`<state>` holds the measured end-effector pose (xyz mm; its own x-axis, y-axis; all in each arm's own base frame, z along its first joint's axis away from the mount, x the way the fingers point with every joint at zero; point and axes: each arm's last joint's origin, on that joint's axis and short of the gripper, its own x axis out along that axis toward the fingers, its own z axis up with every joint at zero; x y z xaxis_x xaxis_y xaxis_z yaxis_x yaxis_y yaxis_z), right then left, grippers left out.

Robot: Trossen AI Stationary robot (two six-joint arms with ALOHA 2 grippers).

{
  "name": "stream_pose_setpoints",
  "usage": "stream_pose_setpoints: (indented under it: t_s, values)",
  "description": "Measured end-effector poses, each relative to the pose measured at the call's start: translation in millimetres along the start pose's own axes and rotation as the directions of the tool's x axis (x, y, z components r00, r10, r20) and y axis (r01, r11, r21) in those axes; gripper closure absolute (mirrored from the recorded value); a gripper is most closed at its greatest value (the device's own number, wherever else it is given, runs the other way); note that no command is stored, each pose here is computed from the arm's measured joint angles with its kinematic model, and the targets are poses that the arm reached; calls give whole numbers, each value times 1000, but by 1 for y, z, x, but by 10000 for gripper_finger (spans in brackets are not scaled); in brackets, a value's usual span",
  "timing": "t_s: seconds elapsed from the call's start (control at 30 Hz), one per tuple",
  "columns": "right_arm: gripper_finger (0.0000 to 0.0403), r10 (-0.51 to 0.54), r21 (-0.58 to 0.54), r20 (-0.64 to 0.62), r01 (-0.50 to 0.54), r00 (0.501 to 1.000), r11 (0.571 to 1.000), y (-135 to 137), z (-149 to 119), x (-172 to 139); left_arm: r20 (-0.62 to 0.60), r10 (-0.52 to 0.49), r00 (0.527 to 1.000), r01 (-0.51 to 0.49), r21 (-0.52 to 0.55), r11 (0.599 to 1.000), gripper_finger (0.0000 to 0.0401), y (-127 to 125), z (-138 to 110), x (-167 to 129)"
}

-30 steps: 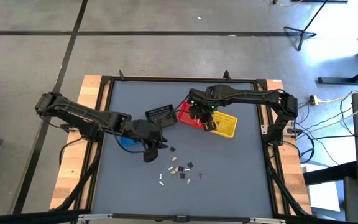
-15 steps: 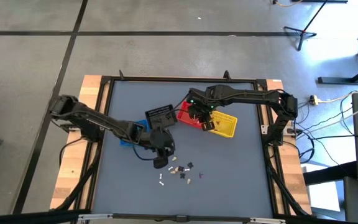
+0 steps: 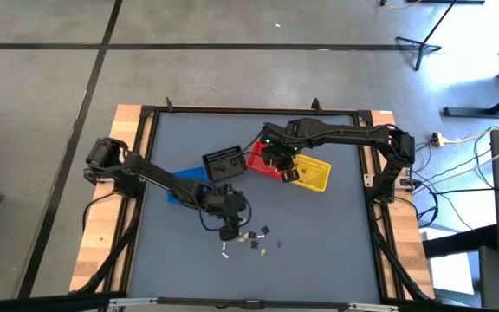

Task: Sort Halloween decoration
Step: Put the yellow skull toy into the blue bin

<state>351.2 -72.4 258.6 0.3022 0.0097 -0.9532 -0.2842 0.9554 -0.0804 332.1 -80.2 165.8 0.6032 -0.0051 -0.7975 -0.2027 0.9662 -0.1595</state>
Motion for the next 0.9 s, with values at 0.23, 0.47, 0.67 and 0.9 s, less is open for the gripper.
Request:
stream_pose_setpoints:
  t_s: [0.23,0.47,0.67,0.9]
  values:
    - [278,-1,0,1,1,1000,1000,0,0,0,25,-13,1000,13,-3,1000,254,-2,-1,15]
    - [278,-2,0,3,2,1000,1000,0,0,0,19,4,1000,-4,-1,1000,254,-2,-3,18]
    - [278,-2,0,3,2,1000,1000,0,0,0,22,17,1000,-17,12,1000,254,-6,-6,21]
    - [278,-2,0,4,2,1000,1000,0,0,0,0,36,999,-36,30,999,254,-9,-15,31]
